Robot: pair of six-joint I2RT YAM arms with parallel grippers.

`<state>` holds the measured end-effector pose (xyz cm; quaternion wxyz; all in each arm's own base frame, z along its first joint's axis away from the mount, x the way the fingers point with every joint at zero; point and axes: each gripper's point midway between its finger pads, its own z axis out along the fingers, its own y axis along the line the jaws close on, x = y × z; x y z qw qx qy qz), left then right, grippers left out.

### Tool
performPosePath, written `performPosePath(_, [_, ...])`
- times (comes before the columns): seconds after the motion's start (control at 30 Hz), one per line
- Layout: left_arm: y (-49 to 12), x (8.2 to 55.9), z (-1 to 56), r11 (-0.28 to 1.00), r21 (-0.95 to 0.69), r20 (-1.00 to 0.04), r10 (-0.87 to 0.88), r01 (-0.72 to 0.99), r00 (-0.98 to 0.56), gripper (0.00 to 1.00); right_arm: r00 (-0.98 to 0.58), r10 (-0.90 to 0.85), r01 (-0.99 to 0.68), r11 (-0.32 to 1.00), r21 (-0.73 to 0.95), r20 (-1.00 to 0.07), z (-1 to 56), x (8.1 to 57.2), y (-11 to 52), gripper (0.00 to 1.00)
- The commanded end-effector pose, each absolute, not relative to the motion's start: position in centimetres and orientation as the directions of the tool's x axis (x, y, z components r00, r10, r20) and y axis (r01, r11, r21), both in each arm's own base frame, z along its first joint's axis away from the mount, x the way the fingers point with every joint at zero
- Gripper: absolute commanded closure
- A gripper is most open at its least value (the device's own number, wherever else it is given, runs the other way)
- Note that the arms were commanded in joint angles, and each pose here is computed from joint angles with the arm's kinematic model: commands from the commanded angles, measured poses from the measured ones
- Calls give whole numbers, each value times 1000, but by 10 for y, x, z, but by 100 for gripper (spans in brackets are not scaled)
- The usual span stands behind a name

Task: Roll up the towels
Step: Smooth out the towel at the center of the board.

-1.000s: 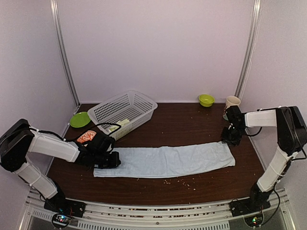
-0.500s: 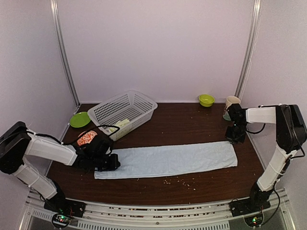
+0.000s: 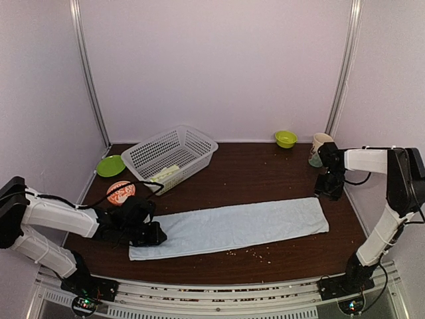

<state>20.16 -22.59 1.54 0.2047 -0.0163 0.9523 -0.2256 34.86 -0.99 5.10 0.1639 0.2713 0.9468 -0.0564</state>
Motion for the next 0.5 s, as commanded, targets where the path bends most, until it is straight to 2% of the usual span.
performPosePath(0.0, [-181, 160, -14, 971, -240, -229, -42, 15, -972, 70, -764, 507, 537, 842, 43, -399, 82, 333, -12, 47])
performPosePath(0.1, [-189, 167, 8, 963, -266, -261, -28, 44, -965, 49, -736, 531, 543, 834, 102, -420, 91, 313, -9, 46])
performPosePath(0.2, [-193, 176, 38, 956, -287, -320, -30, 66, -947, 39, -716, 559, 535, 824, 187, -417, 91, 292, 0, 46])
performPosePath(0.37, [-186, 197, 74, 967, -244, -425, -44, 68, -904, 38, -719, 581, 497, 813, 301, -382, 76, 262, 20, 47])
performPosePath(0.47, [-188, 205, 76, 975, -208, -420, -22, 73, -907, 41, -750, 554, 475, 831, 290, -361, 64, 251, 27, 48])
